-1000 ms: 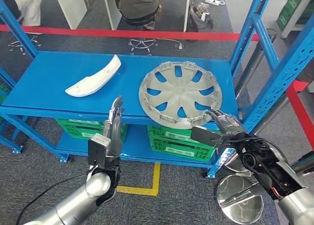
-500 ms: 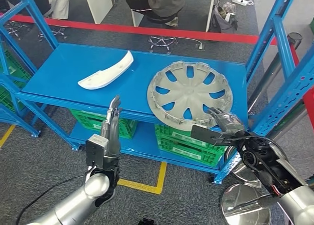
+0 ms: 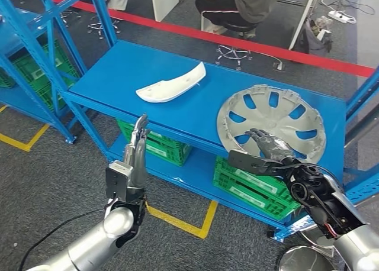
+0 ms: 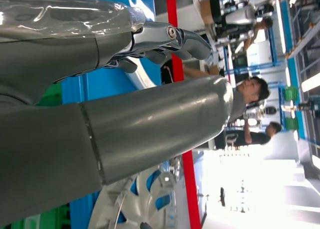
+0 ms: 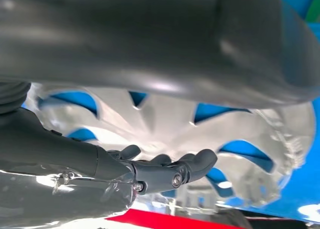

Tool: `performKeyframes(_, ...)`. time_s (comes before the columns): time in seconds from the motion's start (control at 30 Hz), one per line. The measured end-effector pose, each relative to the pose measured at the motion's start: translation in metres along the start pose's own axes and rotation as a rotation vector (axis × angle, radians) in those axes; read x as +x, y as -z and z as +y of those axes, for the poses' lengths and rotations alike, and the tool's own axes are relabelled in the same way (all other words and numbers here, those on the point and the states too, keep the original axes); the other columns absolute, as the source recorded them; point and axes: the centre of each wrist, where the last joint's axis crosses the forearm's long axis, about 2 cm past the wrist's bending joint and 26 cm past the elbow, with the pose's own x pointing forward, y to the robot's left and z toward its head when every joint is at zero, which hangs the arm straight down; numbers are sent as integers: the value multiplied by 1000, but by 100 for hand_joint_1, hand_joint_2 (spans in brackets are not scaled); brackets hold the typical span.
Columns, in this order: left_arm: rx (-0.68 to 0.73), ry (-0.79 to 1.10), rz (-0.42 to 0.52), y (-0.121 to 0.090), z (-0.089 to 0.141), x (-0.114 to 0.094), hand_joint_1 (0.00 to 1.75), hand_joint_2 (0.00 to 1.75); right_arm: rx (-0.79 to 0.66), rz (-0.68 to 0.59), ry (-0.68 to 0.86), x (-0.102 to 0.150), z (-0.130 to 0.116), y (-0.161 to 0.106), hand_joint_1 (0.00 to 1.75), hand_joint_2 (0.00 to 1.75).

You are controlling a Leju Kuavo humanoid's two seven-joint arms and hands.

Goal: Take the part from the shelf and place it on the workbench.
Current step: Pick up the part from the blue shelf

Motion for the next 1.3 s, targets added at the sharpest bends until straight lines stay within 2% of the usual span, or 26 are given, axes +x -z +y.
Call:
performKeyframes(0.47,-3,7,4,-2,2,-1,0,0,-12,25,-9,-1,-6,1,0,0)
performKeyframes(0.97,-7,15,6,-2,5,-2,0,0,9,160,4,-40,-6,-7,0,0)
performKeyframes(1.3,-4,8,6,-2,5,-3,0,0,56,190,35,-53,6,-10,0,0)
